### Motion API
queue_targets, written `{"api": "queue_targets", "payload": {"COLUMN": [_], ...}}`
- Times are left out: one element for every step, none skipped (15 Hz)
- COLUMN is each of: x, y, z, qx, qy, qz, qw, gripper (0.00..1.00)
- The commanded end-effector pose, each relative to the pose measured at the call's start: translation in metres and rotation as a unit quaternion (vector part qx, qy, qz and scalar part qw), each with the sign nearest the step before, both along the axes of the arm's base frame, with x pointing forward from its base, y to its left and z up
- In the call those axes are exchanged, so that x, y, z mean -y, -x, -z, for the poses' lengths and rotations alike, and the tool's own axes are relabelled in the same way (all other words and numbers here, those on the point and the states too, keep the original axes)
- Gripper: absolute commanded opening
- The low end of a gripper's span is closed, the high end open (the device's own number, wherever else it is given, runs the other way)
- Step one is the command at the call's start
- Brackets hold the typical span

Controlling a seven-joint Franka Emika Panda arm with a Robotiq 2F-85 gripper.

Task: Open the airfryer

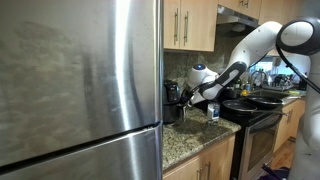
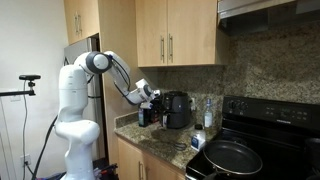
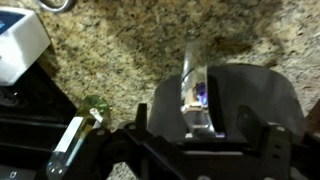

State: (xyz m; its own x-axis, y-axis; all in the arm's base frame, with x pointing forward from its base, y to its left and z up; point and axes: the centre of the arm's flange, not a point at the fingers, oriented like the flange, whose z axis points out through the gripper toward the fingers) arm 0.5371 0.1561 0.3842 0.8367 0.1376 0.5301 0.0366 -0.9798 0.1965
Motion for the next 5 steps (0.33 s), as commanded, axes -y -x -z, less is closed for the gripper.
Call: {"api": "queue_targets", "payload": {"x": [0.0052, 0.0082, 0.0087, 0.0079, 0.0067], "y": [0.0004, 0.0006, 0.0007, 0.0009, 0.0012], "z": [-0.0074, -0.0117, -0.0127, -0.0122, -0.0116], "qx": [0.014, 0.020, 0.021, 0.021, 0.020], "qy": [0.008, 0.011, 0.013, 0.013, 0.013], "qz": [0.001, 0.001, 0.000, -0.001, -0.002], "qw": [0.9999, 0.9997, 0.9997, 0.9997, 0.9997], "gripper": [0.96, 1.00, 1.00, 1.00, 1.00]}}
